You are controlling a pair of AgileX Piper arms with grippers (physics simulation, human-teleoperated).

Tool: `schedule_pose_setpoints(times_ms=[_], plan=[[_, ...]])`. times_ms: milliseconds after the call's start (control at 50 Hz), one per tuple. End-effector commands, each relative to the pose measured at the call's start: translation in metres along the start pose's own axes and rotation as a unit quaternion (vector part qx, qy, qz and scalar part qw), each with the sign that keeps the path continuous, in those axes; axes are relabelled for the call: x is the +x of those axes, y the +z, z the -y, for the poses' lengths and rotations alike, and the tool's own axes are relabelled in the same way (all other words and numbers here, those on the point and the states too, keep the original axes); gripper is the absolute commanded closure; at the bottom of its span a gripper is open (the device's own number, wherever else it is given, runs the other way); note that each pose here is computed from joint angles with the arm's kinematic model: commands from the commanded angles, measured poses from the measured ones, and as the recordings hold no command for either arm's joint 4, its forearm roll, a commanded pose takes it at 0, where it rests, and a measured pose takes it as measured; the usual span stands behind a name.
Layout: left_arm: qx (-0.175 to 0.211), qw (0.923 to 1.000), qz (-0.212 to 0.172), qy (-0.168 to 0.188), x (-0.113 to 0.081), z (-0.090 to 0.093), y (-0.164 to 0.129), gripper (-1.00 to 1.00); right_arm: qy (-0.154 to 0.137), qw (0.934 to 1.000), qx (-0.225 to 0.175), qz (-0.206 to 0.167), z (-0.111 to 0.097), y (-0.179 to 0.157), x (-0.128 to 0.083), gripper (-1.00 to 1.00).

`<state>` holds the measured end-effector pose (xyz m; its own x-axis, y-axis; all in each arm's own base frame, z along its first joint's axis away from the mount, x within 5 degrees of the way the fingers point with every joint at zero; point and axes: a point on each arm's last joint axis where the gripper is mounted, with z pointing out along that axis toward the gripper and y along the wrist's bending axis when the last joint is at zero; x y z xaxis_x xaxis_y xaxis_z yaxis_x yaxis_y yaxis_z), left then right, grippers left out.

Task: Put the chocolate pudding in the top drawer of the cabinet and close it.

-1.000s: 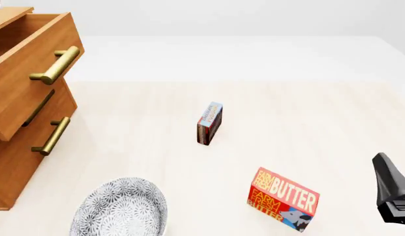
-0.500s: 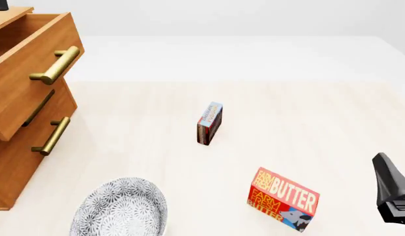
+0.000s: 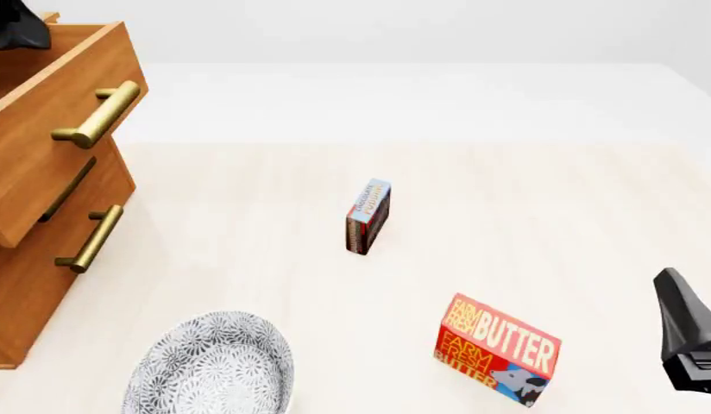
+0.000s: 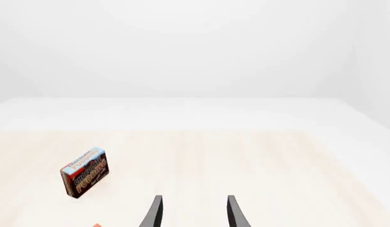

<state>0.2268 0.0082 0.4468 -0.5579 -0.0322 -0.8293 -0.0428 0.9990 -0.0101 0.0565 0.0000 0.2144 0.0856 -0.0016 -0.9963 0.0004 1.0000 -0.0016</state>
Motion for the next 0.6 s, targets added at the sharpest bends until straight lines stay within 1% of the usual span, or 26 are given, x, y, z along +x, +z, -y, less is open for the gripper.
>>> schedule_pose_setpoints(times_ms=[20, 260, 540, 600], plan=[[0.001, 0.9995, -0.032, -0.001, 0.002, 0.001, 0.012, -1.00, 0.000, 1.0000, 0.000, 0.000, 0.000, 0.000, 0.000, -1.00], [-0.003, 0.9988, -0.049, 0.000, 0.005, -0.002, 0.020, -1.00, 0.000, 1.0000, 0.000, 0.000, 0.000, 0.000, 0.000, -1.00], [-0.004, 0.9983, -0.059, -0.002, 0.009, -0.002, 0.026, -1.00, 0.000, 1.0000, 0.000, 0.000, 0.000, 0.000, 0.000, -1.00], [-0.003, 0.9985, -0.055, -0.003, 0.008, -0.001, 0.025, -1.00, 0.000, 1.0000, 0.000, 0.000, 0.000, 0.000, 0.000, -1.00]])
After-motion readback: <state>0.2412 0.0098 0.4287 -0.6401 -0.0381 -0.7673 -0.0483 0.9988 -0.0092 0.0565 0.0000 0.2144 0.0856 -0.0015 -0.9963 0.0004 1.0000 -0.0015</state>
